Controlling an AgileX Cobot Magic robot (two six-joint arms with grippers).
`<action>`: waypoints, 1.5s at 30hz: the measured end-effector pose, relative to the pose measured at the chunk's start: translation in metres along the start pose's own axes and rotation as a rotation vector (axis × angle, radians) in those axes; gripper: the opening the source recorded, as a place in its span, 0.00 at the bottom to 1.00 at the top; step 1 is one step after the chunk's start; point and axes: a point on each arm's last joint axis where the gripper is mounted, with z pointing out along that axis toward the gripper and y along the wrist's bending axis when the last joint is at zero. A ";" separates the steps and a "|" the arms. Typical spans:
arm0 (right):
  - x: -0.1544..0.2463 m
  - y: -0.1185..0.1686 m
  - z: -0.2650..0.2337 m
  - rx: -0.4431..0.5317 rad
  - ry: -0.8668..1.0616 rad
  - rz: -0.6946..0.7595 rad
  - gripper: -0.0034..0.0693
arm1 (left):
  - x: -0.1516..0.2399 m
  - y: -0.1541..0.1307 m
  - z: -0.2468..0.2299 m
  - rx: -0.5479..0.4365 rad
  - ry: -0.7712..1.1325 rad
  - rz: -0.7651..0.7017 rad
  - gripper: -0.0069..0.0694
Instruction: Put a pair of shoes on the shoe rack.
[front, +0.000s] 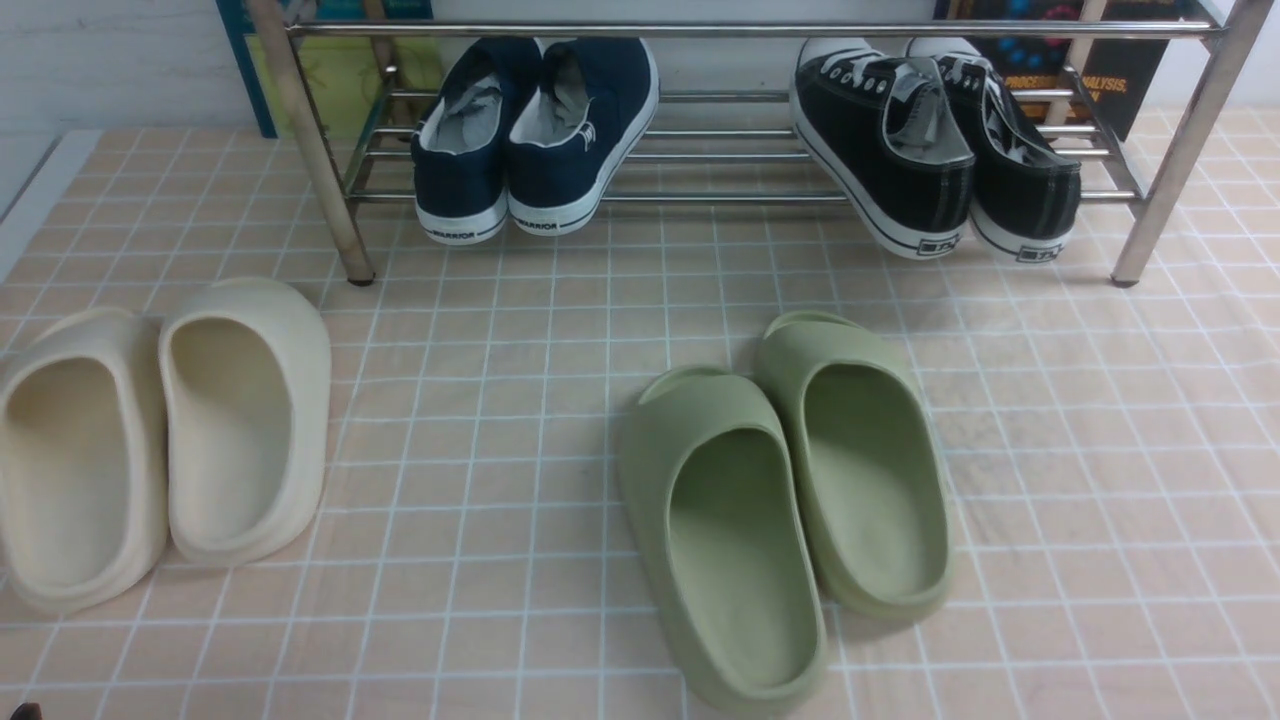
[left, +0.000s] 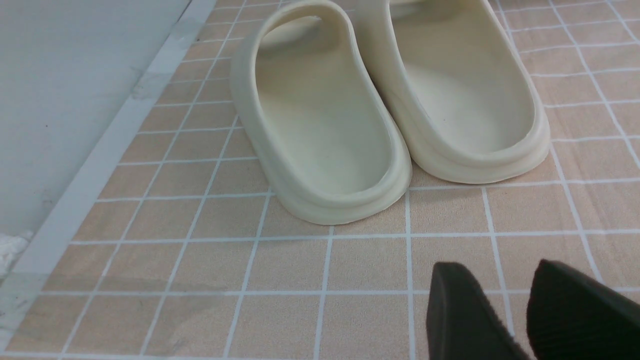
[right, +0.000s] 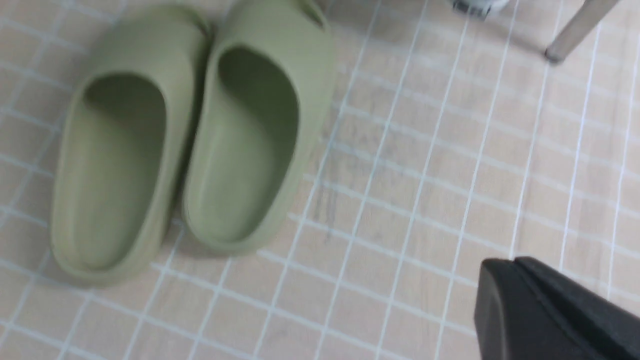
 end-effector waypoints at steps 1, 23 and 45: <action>0.005 0.001 -0.010 0.001 -0.065 0.002 0.06 | 0.000 0.000 0.000 0.000 0.000 0.000 0.40; 0.092 0.005 -0.074 0.109 -0.464 -0.024 0.02 | 0.000 0.000 0.000 0.000 0.000 0.001 0.40; 0.215 -0.011 0.052 0.385 -0.625 0.236 0.02 | 0.000 0.000 0.000 -0.001 0.000 0.002 0.40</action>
